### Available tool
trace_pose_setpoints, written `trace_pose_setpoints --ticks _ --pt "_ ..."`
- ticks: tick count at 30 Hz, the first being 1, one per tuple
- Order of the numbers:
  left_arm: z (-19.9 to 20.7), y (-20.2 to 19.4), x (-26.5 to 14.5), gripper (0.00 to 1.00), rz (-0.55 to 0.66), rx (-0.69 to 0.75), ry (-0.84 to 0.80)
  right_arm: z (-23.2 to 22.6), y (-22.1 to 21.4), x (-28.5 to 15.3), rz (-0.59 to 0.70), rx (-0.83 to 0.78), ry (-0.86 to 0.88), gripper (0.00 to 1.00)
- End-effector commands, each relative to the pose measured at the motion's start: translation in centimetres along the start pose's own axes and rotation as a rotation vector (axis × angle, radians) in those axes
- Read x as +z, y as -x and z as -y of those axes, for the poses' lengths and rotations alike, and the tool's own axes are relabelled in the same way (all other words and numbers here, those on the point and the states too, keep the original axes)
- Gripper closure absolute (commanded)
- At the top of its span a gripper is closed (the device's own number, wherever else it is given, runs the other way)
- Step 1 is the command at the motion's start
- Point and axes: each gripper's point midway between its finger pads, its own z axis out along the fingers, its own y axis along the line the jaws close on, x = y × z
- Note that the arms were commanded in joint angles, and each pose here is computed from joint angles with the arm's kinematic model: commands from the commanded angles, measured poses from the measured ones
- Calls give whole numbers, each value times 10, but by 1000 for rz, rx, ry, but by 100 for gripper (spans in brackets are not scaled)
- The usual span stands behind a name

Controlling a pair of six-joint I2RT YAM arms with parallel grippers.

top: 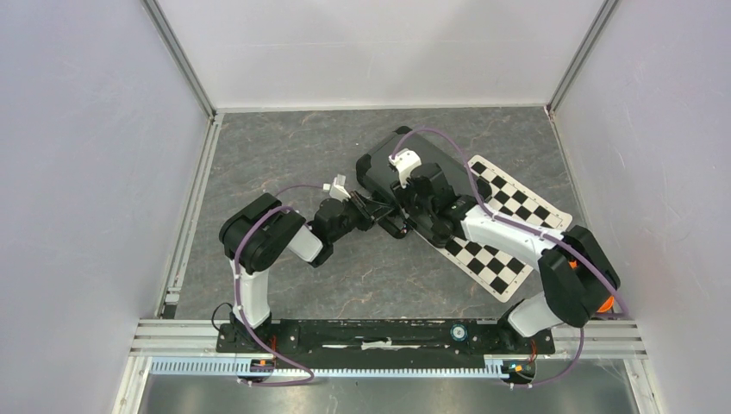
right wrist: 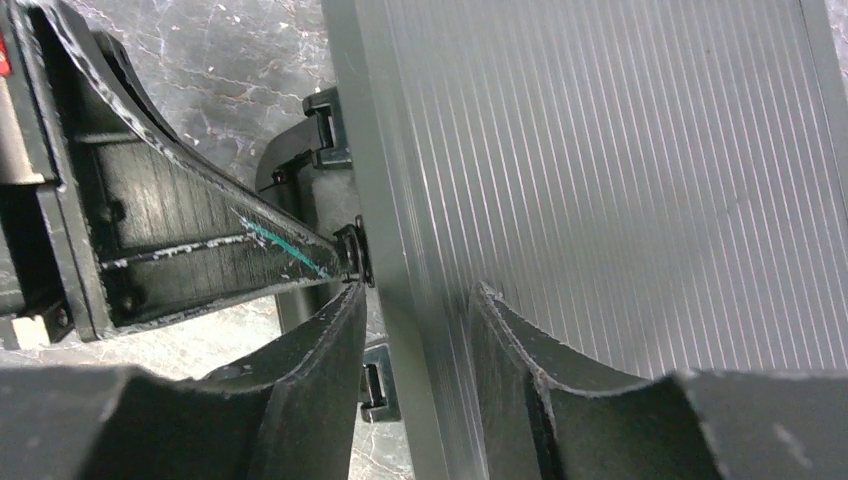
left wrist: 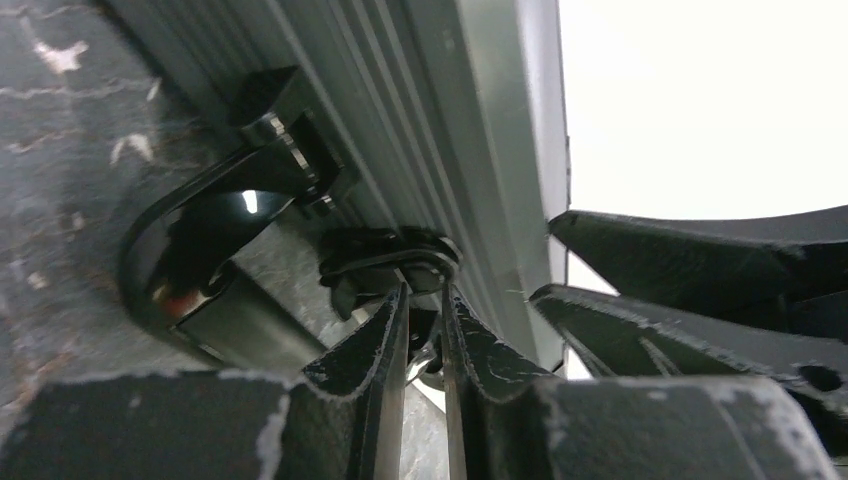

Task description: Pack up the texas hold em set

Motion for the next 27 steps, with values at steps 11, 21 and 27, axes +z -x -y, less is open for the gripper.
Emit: trace_pose_setpoints --ticks 11,21,27 --pt "-14 0 -9 76 27 53 43 -10 -35 16 -180 -121 -38 38" --pt "-17 -1 -4 76 11 62 63 -2 -43 21 -250 -227 -200 31" --pt "-20 -3 3 80 -6 60 85 -3 -47 22 -269 -261 -229 36"
